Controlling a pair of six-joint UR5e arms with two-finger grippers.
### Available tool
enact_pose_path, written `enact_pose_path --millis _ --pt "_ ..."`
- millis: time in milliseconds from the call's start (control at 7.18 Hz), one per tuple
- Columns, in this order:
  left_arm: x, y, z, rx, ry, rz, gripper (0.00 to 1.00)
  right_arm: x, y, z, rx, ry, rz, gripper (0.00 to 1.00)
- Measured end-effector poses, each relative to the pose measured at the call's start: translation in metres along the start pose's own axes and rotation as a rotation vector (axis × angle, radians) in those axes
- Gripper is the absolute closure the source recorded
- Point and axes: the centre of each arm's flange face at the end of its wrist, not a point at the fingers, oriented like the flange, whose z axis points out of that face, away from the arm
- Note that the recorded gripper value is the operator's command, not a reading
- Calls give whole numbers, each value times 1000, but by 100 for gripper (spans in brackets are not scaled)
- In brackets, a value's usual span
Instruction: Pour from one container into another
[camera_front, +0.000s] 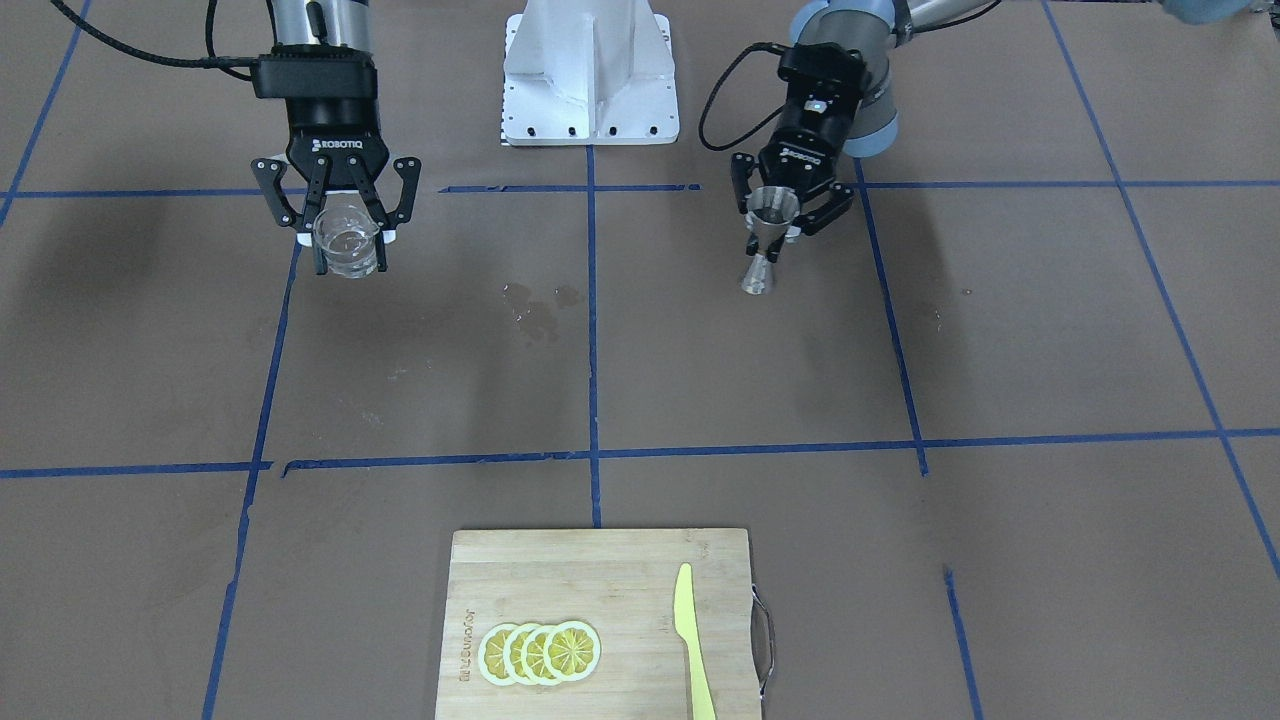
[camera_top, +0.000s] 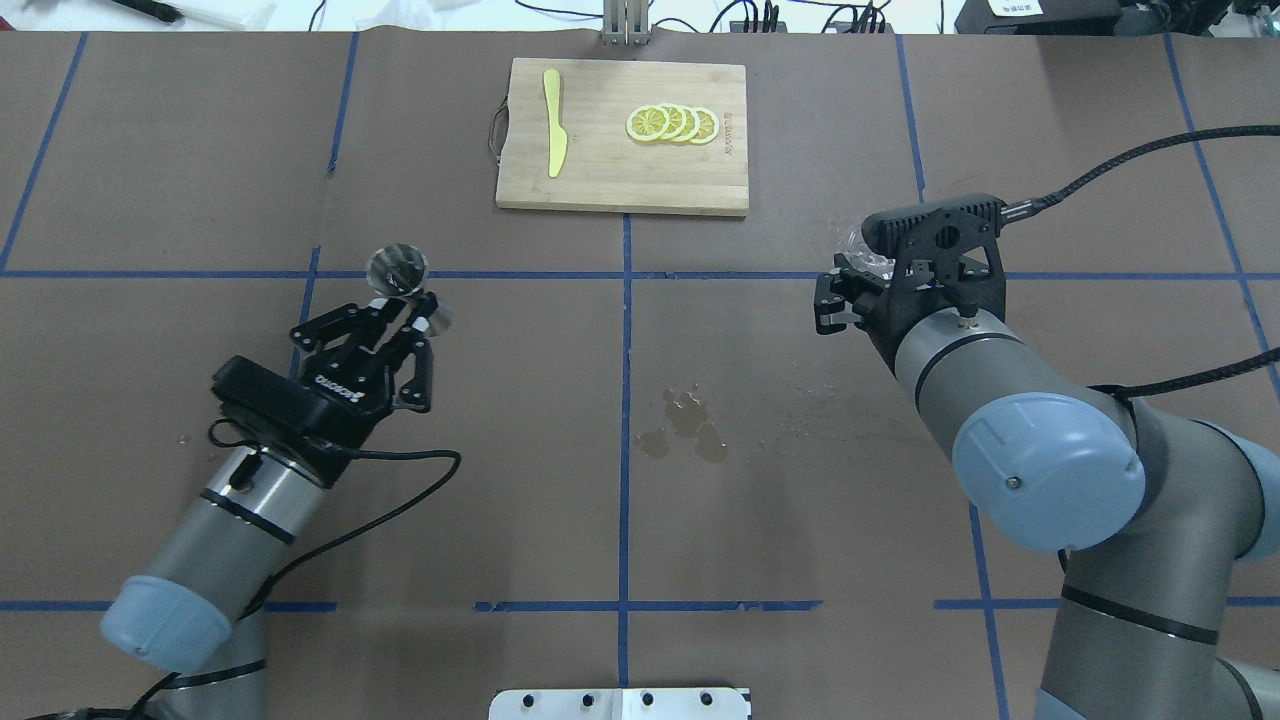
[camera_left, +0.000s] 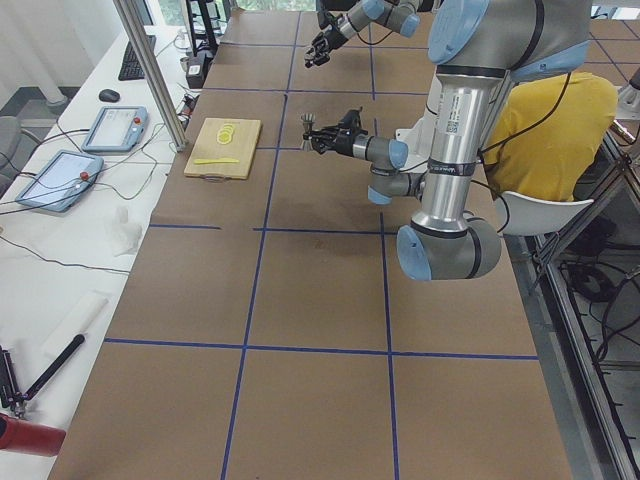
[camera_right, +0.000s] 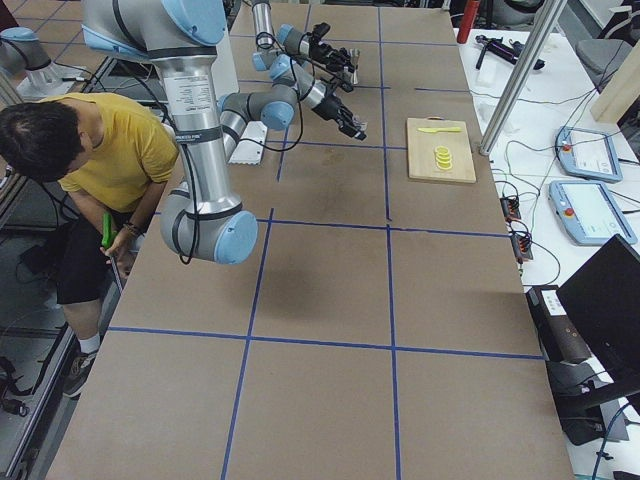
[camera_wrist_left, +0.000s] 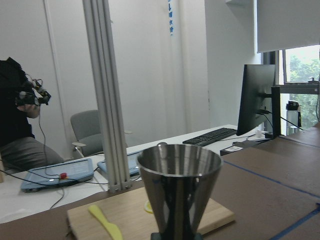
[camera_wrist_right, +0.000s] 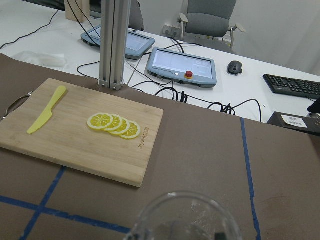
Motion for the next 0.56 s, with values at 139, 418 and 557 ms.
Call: enact_pose_path --millis 139,418,557 --pt "-44 16 -25 -2 -39 19 100 9 6 2 -1 -7 7 89" --pt "-133 41 -76 -25 -80 5 100 15 11 4 -4 -7 8 89" --pt "-178 52 -103 -53 -99 12 100 16 11 5 -5 -5 7 89"
